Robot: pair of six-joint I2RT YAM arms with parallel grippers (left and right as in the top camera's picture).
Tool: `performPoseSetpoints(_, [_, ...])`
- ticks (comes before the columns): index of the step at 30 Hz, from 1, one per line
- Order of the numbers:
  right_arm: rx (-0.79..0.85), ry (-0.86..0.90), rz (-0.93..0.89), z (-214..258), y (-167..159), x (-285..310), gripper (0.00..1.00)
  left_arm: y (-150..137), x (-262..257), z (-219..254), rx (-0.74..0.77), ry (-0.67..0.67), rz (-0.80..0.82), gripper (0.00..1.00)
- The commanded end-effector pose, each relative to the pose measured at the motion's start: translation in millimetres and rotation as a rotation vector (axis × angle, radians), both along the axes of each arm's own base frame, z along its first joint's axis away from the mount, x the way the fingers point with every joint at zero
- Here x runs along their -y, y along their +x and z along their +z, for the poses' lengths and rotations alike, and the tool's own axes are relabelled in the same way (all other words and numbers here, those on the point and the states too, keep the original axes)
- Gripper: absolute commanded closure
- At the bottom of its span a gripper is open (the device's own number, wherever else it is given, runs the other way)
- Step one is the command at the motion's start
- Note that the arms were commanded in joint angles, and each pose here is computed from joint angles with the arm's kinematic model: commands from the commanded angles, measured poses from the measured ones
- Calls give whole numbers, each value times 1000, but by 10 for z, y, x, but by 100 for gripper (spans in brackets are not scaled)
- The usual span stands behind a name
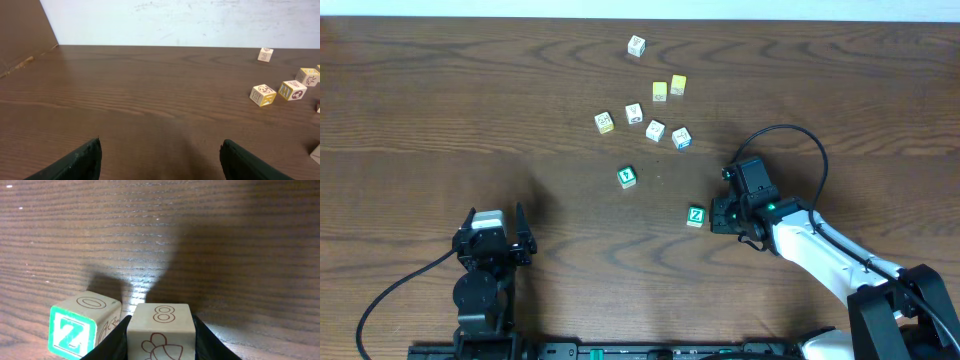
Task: Lift 4 blocks
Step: 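Carry the 8 block beside the Z block and release it, then reach the right gripper to the cluster and grasp the yellow-topped block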
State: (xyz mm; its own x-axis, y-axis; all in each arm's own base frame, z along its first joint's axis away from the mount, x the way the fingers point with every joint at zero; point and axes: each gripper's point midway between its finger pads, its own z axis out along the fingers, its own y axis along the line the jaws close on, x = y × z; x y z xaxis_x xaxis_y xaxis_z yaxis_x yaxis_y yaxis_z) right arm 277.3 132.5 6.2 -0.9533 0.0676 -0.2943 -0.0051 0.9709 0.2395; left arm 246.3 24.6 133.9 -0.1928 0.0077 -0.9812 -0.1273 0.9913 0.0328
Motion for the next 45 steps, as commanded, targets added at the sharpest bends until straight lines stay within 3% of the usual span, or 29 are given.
performPoseSetpoints(1, [-13, -2, 4, -14, -24, 11, 67, -27, -31, -180, -58, 9, 13, 24])
performPoseSetpoints(7, [-33, -11, 4, -32, -69, 31, 66, -26, -31, -179, -57, 9, 13, 24])
performPoseSetpoints(14, [0, -10, 12, -8, -1, 17, 51, -27, -31, -180, -58, 9, 13, 24])
performPoseSetpoints(21, [33, -42, -6, 3, 70, 73, 49, -27, -31, -180, -58, 9, 13, 24])
performPoseSetpoints(28, [83, -44, -25, 48, 186, 77, 48, -27, -31, -180, -58, 9, 13, 24])
performPoseSetpoints(38, [174, -42, 15, 214, 408, 19, 58, -27, -31, -180, -58, 9, 13, 24])
performPoseSetpoints(41, [228, -54, 132, 405, 543, -84, 41, -27, -31, -180, -58, 9, 13, 24])
performPoseSetpoints(45, [284, -72, 178, 714, 758, -156, 33, -27, -31, -180, -58, 9, 13, 24])
